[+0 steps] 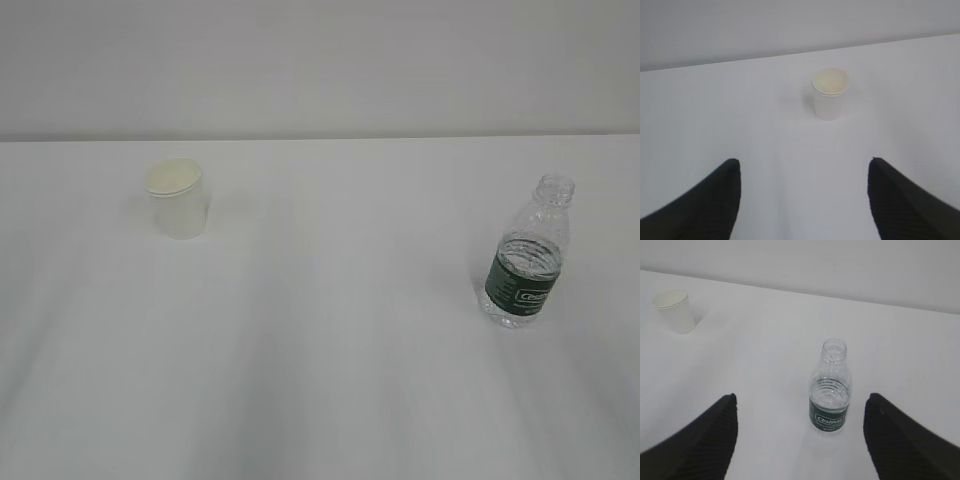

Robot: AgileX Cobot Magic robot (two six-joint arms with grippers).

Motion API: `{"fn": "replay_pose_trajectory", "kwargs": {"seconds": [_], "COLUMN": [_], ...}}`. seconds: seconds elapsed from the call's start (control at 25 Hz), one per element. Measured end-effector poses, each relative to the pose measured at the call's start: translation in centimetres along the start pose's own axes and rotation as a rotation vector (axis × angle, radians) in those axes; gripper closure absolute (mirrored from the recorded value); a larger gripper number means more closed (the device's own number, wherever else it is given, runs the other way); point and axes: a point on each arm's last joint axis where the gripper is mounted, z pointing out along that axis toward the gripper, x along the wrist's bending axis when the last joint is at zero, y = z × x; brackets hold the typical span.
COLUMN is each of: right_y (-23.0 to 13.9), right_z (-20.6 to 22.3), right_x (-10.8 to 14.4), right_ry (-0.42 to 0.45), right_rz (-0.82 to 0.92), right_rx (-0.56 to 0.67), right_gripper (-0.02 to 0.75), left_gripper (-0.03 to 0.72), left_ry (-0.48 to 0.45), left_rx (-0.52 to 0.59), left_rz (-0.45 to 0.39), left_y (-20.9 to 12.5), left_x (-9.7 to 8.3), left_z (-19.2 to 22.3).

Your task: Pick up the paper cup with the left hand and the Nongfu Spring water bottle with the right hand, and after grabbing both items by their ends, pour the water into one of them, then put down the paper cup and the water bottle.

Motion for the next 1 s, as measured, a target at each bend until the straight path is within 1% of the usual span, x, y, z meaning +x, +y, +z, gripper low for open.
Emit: {"fn": "replay_pose_trajectory", "kwargs": {"seconds": [0.24,0.4,0.52,0.64,0.76,1.0], "right_y": [0.6,0.4,-0.3,-0.9,-1.3,-2.0], "right_z": [1.1,2.1,2.9,3.4,3.8,4.5], "right_x": [-0.1,-0.1,-0.1,0.0,0.0,0.0], "right_ry": [-0.004,-0.009,-0.01,-0.013,-0.016,-0.022], "right_rz": [-0.014,-0.017,-0.016,-0.016,-0.016,-0.017], "right_rx": [-0.037,-0.063,-0.069,-0.088,-0.116,-0.167], "right_gripper": [0.15,0.15,0.15,0.15,0.15,0.15], "left_gripper": [0.148,0.171,0.175,0.175,0.176,0.176], "left_ry": [0.005,0.011,0.015,0.02,0.023,0.026], "left_rx": [-0.003,0.027,0.061,0.059,0.036,0.052], "left_rz": [-0.002,-0.003,-0.003,-0.004,-0.004,-0.02], "left_y": [0.3,-0.5,-1.7,-2.6,-2.6,-2.9], "left_x": [0.1,0.2,0.3,0.4,0.4,0.5], "left_z": [1.6,3.4,4.6,5.5,6.1,7.4]}}
